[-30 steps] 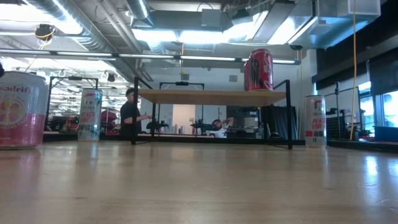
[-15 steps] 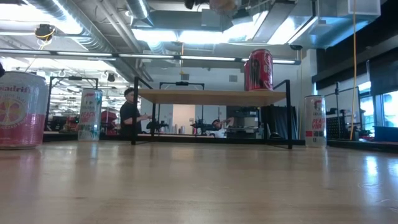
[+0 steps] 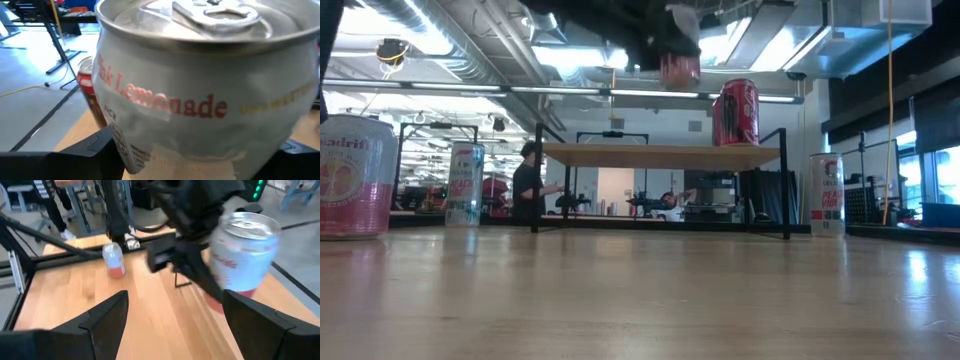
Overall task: Place canned beverage on shelf
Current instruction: Put the bottom pink soda can on the shelf
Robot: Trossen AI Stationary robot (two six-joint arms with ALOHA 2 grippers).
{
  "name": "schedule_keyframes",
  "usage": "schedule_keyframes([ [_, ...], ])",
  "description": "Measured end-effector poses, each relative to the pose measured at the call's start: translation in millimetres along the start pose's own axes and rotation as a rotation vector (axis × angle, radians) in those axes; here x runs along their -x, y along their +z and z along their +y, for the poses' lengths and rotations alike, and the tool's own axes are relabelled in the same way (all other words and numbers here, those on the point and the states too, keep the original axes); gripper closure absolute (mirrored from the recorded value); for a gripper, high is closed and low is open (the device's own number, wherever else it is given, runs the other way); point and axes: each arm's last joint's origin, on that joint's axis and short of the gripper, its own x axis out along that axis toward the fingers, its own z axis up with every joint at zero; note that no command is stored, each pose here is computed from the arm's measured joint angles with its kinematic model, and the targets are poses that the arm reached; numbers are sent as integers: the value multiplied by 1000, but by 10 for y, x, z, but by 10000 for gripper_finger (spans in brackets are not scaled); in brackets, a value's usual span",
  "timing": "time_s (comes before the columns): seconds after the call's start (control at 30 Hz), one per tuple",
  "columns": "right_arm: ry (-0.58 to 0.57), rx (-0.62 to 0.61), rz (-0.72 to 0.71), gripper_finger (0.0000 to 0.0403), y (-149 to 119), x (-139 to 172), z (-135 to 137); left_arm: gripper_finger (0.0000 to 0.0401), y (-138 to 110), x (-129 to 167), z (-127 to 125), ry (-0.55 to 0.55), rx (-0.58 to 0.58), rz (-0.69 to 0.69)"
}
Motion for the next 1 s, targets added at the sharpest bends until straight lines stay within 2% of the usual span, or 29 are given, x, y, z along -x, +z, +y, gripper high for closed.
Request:
schedule_keyframes([
  [0.23, -6, 32, 82, 95, -89, 136, -45, 125, -228, -302, 400, 45, 58, -44],
  [0.37, -5, 49, 114, 95, -123, 179, -59, 125, -388, -495, 542, 68, 83, -19],
  [0.6, -22, 65, 166, 95, -177, 203, -76, 125, -417, -821, 703, 63, 108, 69],
  [0.83, -28, 27, 179, 95, -190, 205, -79, 125, -491, -876, 816, 77, 92, 113],
  [1.0, -30, 1, 178, 95, -190, 205, -78, 125, -558, -897, 854, 29, 109, 135],
])
